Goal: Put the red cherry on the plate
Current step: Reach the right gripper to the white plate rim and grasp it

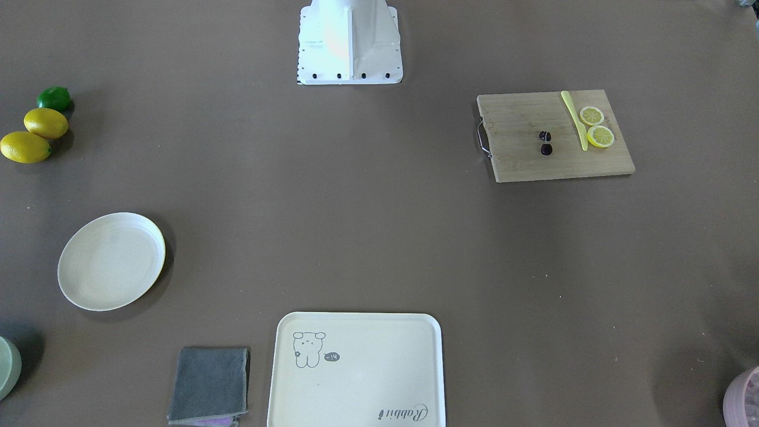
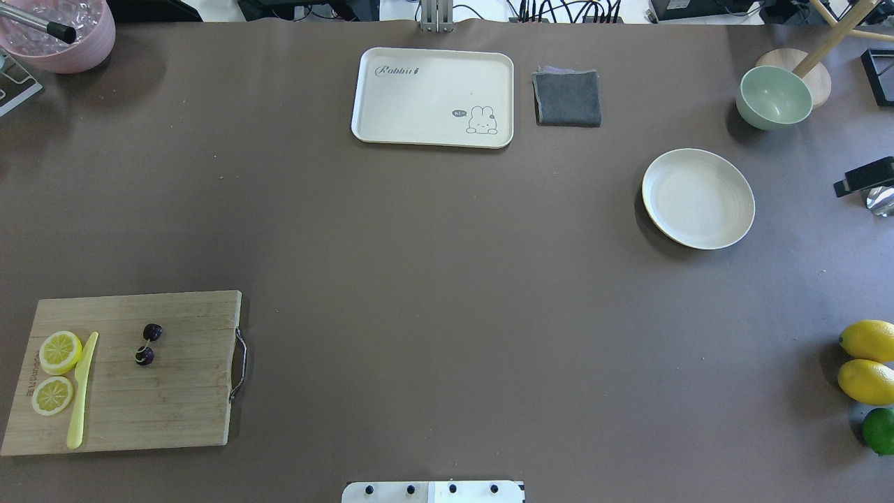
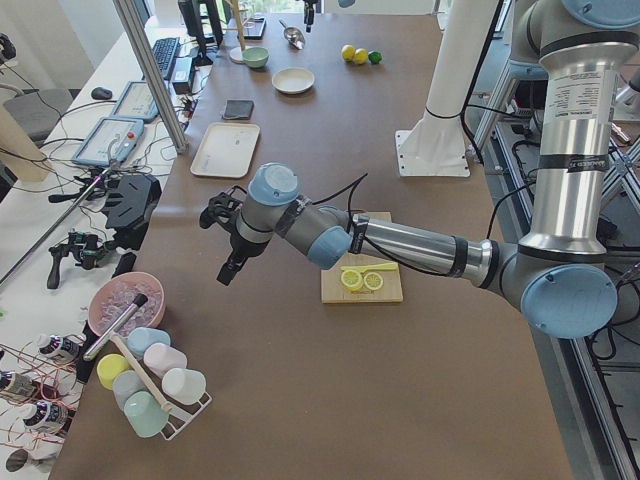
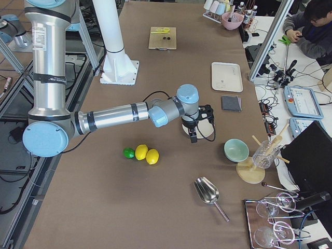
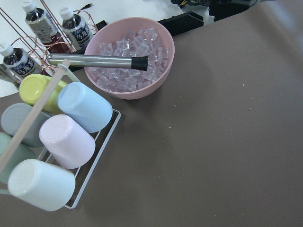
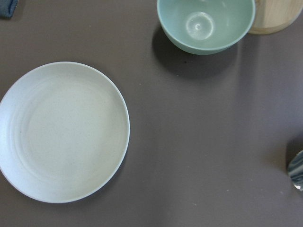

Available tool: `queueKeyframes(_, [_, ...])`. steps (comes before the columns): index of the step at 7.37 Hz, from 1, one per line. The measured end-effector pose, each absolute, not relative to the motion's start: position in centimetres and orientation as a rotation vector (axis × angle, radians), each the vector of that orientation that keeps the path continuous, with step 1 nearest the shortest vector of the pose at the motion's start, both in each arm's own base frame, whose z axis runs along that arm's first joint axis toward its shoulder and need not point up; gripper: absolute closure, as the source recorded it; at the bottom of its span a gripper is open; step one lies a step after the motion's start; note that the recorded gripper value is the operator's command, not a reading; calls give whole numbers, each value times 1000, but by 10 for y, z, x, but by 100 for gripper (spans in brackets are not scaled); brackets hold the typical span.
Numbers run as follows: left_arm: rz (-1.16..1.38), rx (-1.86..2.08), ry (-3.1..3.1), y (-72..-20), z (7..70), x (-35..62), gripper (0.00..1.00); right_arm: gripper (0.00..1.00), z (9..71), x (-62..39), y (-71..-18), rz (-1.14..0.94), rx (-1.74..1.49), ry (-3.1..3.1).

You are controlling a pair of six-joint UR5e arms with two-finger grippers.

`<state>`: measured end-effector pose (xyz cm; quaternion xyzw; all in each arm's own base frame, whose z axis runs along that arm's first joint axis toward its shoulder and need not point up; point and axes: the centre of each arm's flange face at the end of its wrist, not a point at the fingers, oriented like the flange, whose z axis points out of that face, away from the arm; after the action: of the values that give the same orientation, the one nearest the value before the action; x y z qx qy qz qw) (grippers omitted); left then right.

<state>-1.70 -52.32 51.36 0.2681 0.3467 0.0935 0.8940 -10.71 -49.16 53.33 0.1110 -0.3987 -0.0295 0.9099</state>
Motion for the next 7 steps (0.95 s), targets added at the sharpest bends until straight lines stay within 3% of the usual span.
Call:
queueKeyframes(1, [201,557,720,-523,514,-13,2,18,547,-140,-499,-12,225,-850])
queueKeyframes(3, [204,558,720,-523,514,-11,2,23,583,-184,-514,90,221,-895])
queueKeyframes(4, [205,558,720,-523,514,-11,2,31,593,-206,-517,122,223,-898])
queueKeyframes(5, [205,559,721,-523,514,-11,2,58,597,-223,-519,143,223,-898])
queueKeyframes(6, [206,560,721,-523,513,-11,2,97,598,-230,-519,165,217,-901])
queueKeyframes(7, [207,561,721,-523,513,-11,2,100,599,-233,-517,184,209,-904])
